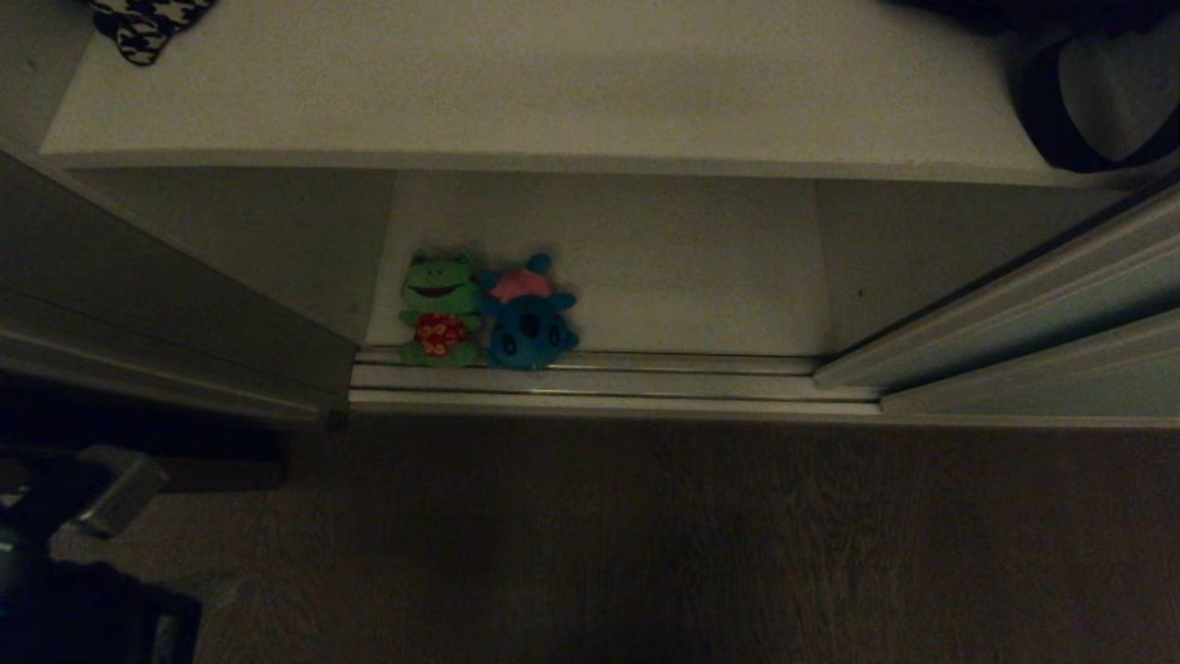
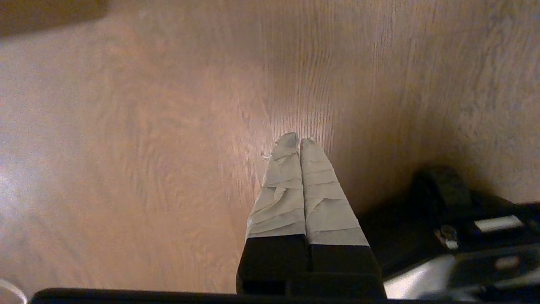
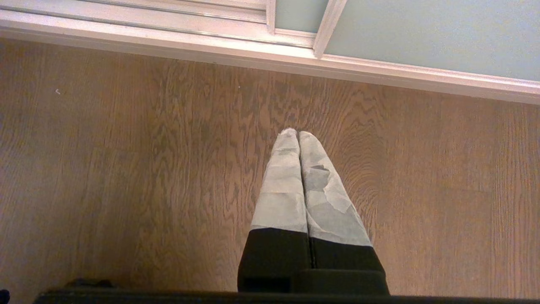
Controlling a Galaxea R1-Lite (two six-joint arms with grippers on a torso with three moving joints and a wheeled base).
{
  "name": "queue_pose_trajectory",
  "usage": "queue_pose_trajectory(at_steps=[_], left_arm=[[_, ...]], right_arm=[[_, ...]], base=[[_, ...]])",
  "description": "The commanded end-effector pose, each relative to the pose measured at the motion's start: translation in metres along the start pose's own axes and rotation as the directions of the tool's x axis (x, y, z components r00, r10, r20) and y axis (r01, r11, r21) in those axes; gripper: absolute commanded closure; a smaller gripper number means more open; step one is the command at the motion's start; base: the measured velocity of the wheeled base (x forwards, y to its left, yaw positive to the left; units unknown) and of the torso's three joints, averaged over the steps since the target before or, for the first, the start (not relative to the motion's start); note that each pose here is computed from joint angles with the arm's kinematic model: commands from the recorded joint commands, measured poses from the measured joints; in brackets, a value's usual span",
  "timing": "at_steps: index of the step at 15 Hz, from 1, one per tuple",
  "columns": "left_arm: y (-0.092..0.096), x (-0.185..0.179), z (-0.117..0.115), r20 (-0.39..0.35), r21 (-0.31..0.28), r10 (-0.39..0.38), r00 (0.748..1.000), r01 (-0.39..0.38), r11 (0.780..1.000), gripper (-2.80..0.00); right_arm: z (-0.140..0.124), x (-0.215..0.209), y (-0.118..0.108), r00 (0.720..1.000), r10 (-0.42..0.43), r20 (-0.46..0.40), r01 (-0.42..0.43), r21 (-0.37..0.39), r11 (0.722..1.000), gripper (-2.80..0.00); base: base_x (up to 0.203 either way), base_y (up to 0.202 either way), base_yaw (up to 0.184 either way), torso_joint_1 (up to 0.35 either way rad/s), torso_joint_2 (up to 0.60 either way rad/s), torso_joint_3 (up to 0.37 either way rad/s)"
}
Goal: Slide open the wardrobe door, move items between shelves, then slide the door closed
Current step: Place the green doll on the higher shelf
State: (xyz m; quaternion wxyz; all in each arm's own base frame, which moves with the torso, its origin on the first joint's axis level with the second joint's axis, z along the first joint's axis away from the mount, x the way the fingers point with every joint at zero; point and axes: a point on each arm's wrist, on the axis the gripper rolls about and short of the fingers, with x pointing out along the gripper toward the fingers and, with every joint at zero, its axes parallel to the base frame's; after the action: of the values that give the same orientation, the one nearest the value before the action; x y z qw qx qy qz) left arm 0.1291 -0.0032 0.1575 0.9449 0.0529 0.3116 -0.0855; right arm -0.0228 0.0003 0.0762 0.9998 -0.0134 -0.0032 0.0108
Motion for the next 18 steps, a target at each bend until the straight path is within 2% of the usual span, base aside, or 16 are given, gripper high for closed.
queue_pose_trajectory(at_steps=[1,6,12,13,15,18], left_arm=[[0.008,0.055,0.009,-0.14,-0.011,-0.032,0.99,0.03,0.999,0.0],[0.019,0.121,0.025,-0.142,0.006,-0.047,0.989,0.048,0.999,0.0],[0.024,0.188,0.048,0.034,0.026,-0.037,0.999,0.036,0.999,0.0],[0.025,0.194,0.057,0.068,-0.005,-0.032,0.997,0.032,0.999,-2.8],[0.028,0.201,0.074,0.144,-0.072,-0.022,0.989,0.032,0.997,-2.8],[0.032,0.214,0.087,0.25,-0.085,-0.008,0.968,0.031,0.996,-2.8]], right_arm=[[0.0,0.0,0.0,1.0,0.001,0.0,-0.001,-0.001,1.0,0.0],[0.0,0.0,0.0,1.0,0.0,0.001,0.0,-0.001,1.0,0.0],[0.0,0.0,0.0,1.0,0.001,0.0,-0.001,-0.001,1.0,0.0],[0.0,0.0,0.0,1.0,0.0,0.0,0.0,-0.001,1.0,0.0],[0.0,0.0,0.0,1.0,0.0,0.001,0.0,-0.001,1.0,0.0],[0.0,0.0,0.0,1.0,0.0,0.0,0.0,-0.001,1.0,0.0]], base=[[0.0,0.0,0.0,0.0,0.0,0.0],[0.0,0.0,0.0,0.0,0.0,0.0],[0.0,0.0,0.0,0.0,0.0,0.0],[0.0,0.0,0.0,0.0,0.0,0.0],[0.0,0.0,0.0,0.0,0.0,0.0],[0.0,0.0,0.0,0.0,0.0,0.0]])
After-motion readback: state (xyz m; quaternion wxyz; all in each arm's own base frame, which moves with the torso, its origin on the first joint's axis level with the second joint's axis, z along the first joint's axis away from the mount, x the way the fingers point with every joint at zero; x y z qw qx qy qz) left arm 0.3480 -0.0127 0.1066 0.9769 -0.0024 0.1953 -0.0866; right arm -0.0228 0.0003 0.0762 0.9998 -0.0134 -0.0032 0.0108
